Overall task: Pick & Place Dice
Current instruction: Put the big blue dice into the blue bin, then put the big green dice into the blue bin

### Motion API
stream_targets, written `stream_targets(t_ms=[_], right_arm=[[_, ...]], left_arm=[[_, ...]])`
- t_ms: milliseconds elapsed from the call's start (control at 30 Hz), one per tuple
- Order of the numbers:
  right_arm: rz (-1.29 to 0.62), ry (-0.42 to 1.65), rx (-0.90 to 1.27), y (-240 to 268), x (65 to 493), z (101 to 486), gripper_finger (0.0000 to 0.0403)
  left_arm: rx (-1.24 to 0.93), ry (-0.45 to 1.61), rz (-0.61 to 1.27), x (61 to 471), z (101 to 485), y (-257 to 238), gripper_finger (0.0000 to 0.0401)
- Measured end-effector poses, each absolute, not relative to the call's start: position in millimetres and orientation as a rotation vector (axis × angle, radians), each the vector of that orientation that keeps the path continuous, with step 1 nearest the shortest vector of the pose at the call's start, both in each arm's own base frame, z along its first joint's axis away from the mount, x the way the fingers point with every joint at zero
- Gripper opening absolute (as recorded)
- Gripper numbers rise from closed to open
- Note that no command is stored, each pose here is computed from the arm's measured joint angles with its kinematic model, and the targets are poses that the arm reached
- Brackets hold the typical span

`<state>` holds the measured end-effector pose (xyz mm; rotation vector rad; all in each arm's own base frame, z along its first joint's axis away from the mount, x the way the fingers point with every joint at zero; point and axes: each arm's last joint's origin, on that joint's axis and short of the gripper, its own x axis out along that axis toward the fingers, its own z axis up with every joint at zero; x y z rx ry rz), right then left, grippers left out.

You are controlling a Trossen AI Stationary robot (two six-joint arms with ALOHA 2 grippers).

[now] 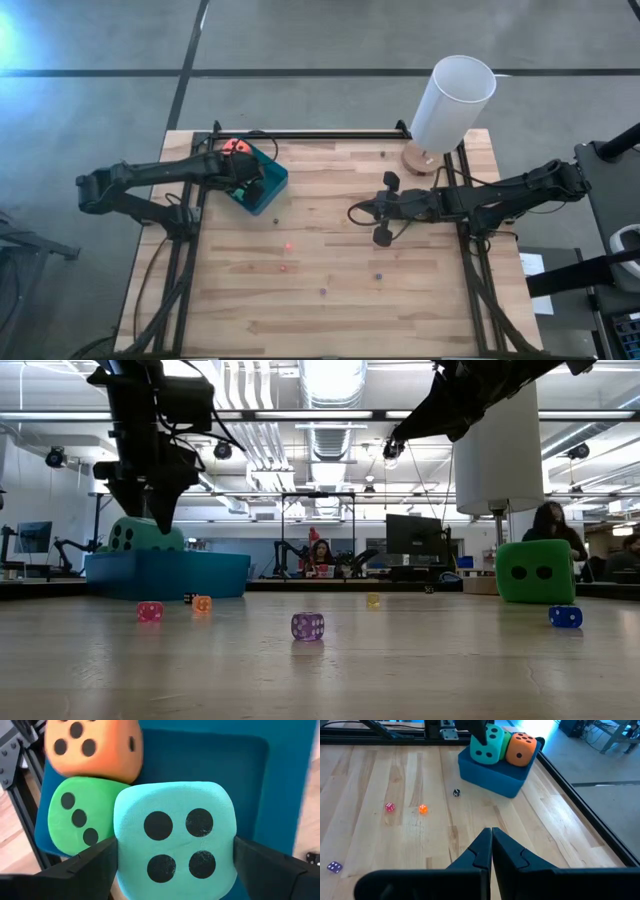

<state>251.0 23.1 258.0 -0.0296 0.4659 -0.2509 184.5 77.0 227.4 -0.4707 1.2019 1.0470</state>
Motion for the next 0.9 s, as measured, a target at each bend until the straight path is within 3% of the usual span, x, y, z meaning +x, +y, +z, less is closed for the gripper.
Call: stream_targets(t_ms=[500,900], right_arm=[[-0.251,0.466,-0.030,23.1,251.0,258.0,0.0008],[-0.251,0.465,-0.027,23.1,251.0,258.0,0.0008]], left_arm=[[-0.474,1.212,1.050,183.5,227.2,76.7,0.0395],[-0.473,1.215,1.039,183.8,227.2,76.6,0.0399]])
